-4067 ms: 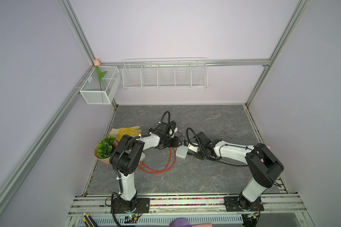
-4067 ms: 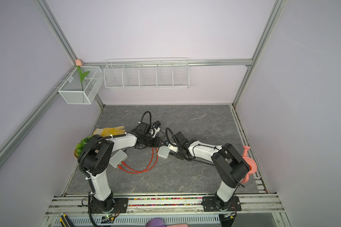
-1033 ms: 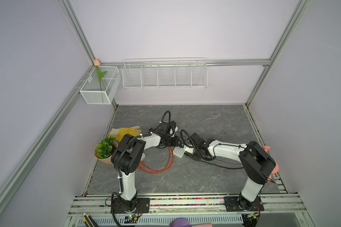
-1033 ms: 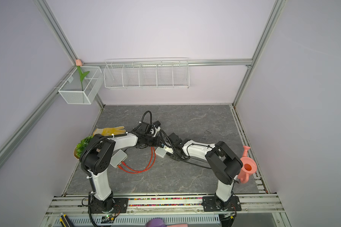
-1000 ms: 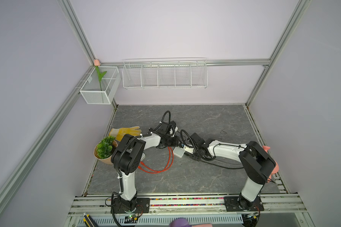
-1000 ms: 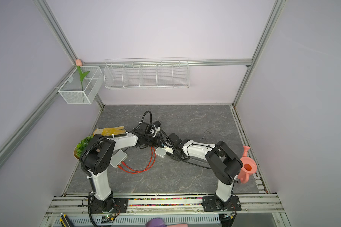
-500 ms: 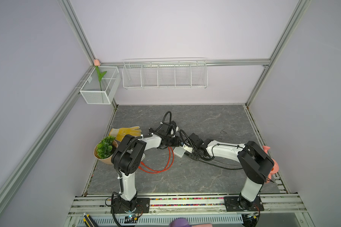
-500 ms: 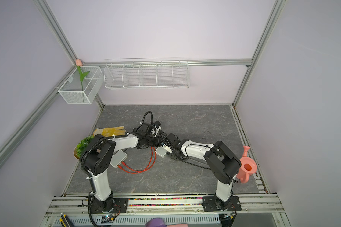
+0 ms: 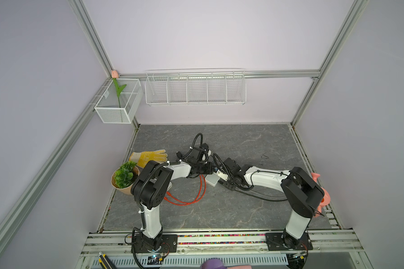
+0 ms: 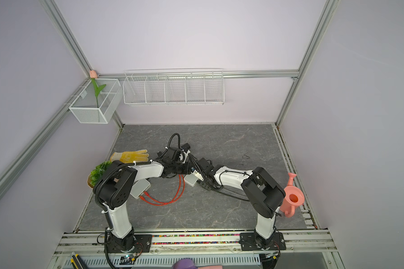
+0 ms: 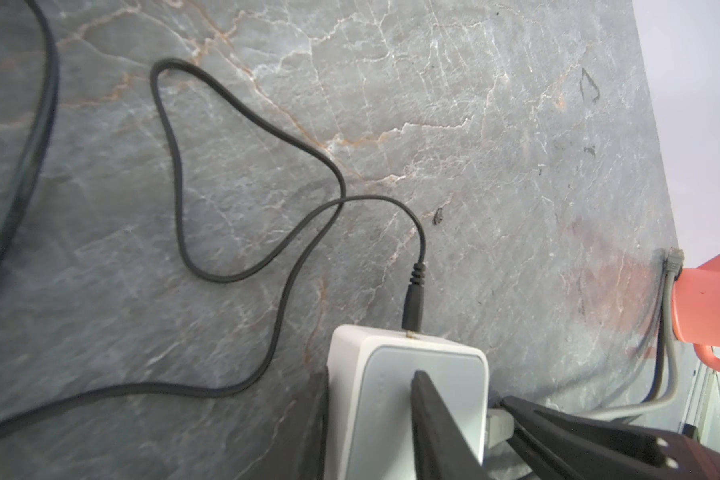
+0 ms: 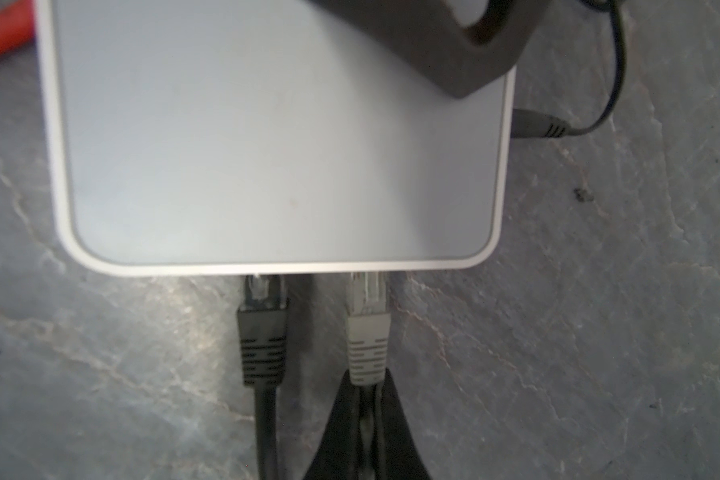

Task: Insert the plug into the switch port
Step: 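Push the grey plug into the box port with the right gripper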

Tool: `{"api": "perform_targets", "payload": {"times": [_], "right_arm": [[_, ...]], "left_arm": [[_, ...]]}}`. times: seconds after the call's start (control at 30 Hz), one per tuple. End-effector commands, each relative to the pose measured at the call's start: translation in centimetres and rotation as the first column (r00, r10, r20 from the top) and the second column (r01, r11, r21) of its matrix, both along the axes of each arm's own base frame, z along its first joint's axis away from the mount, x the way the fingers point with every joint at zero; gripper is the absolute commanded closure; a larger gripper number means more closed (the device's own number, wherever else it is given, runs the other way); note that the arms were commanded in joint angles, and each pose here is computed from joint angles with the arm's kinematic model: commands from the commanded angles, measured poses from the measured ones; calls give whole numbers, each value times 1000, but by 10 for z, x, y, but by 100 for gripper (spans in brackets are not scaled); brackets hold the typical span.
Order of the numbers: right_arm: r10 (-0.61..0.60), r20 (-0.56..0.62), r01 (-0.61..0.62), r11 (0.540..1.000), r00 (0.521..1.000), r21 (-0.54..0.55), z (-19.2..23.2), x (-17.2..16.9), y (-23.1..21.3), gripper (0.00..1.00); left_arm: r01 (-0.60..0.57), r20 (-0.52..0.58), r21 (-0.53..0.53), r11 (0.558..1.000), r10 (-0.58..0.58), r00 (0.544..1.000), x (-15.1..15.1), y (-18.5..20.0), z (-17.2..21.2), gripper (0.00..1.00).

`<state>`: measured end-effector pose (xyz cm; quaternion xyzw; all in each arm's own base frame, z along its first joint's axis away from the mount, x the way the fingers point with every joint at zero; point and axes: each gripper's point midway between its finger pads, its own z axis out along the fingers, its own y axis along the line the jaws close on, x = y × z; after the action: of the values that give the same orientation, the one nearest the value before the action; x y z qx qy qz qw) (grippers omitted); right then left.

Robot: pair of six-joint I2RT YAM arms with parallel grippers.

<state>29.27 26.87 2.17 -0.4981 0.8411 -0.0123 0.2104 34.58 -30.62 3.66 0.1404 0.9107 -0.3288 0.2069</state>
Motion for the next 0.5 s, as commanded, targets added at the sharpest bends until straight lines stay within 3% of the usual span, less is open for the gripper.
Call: {"api": "perform_targets", "payload": {"times": [0.0, 0.47], "right_arm": [[-8, 204, -64, 937, 979, 345, 59, 44, 74, 93], [-17, 243, -87, 909, 970, 408, 70, 53, 83, 93]], "left_arm": [[143, -208, -24, 989, -145, 967, -70, -17, -24, 67], [172, -224, -38, 984, -176, 958, -84, -27, -30, 69]]}}
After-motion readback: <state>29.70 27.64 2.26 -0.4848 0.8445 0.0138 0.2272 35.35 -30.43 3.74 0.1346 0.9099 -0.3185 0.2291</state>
